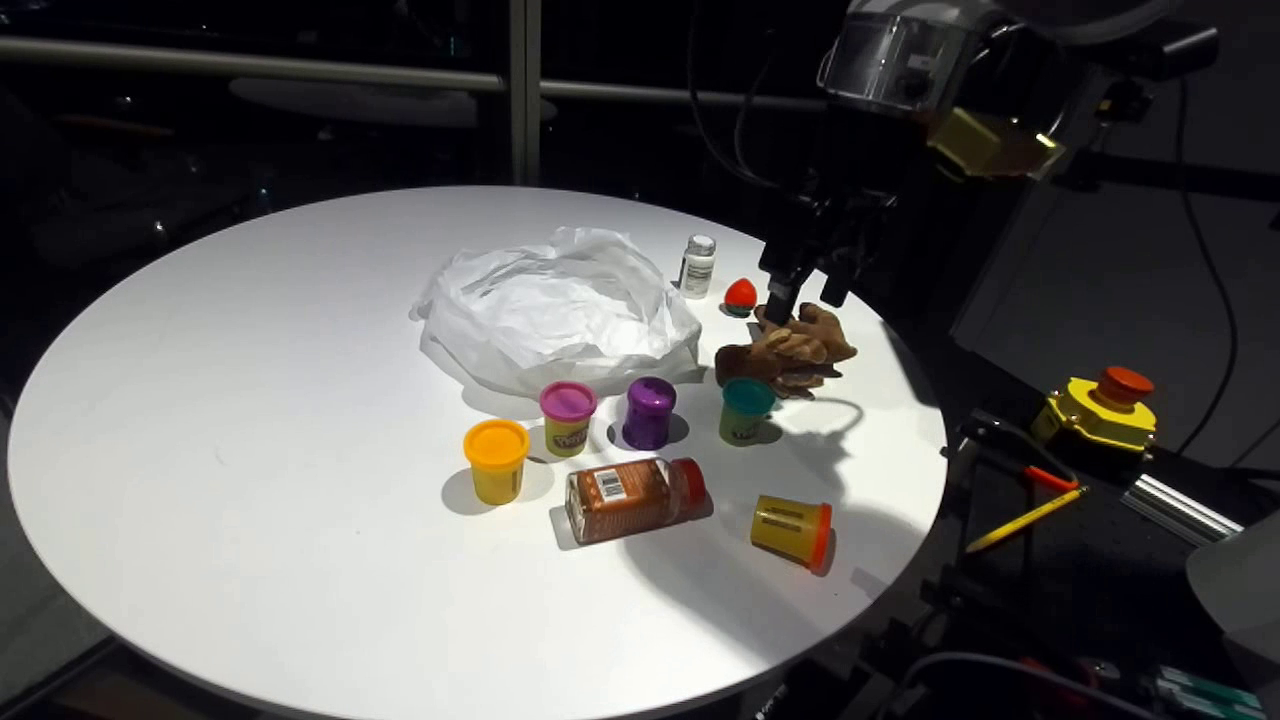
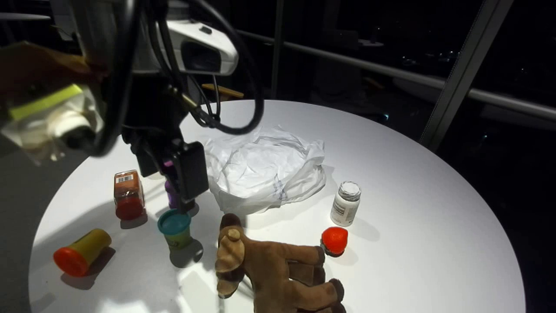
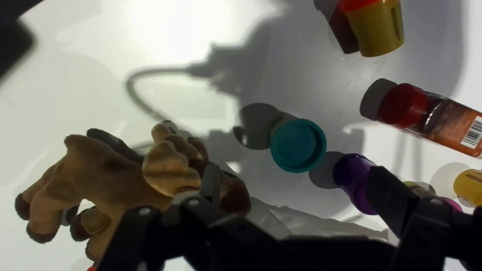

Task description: Pick the objects on the table and put them in the plastic bag

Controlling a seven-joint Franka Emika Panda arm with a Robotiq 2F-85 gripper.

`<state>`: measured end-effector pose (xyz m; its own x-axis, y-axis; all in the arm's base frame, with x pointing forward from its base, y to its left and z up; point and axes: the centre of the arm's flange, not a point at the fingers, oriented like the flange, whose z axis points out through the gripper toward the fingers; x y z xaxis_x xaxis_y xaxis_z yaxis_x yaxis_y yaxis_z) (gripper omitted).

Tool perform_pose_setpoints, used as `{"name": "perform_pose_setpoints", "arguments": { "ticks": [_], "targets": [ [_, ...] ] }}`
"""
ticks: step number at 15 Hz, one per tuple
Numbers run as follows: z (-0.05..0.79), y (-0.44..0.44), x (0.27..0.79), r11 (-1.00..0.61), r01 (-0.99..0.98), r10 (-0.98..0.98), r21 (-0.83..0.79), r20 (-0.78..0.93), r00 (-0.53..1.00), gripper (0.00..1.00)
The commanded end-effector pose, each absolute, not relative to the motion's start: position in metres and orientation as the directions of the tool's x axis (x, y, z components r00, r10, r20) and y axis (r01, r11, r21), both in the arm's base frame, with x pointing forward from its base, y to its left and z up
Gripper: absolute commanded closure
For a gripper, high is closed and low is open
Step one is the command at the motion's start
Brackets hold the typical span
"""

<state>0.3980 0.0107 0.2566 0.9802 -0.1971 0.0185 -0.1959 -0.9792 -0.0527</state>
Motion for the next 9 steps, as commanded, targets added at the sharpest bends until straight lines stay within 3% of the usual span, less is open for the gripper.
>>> {"name": "perform_pose_setpoints", "arguments": {
  "ticks": [1,9],
  "targets": [
    [0.215,0.001,0.407,-0.985,-0.162,-0.166,-0.052,0.077,0.983,0.00],
    [0.170,0.016,0.408,-0.993,-0.095,-0.100,-0.069,0.076,0.992,0.00]
  ]
}}
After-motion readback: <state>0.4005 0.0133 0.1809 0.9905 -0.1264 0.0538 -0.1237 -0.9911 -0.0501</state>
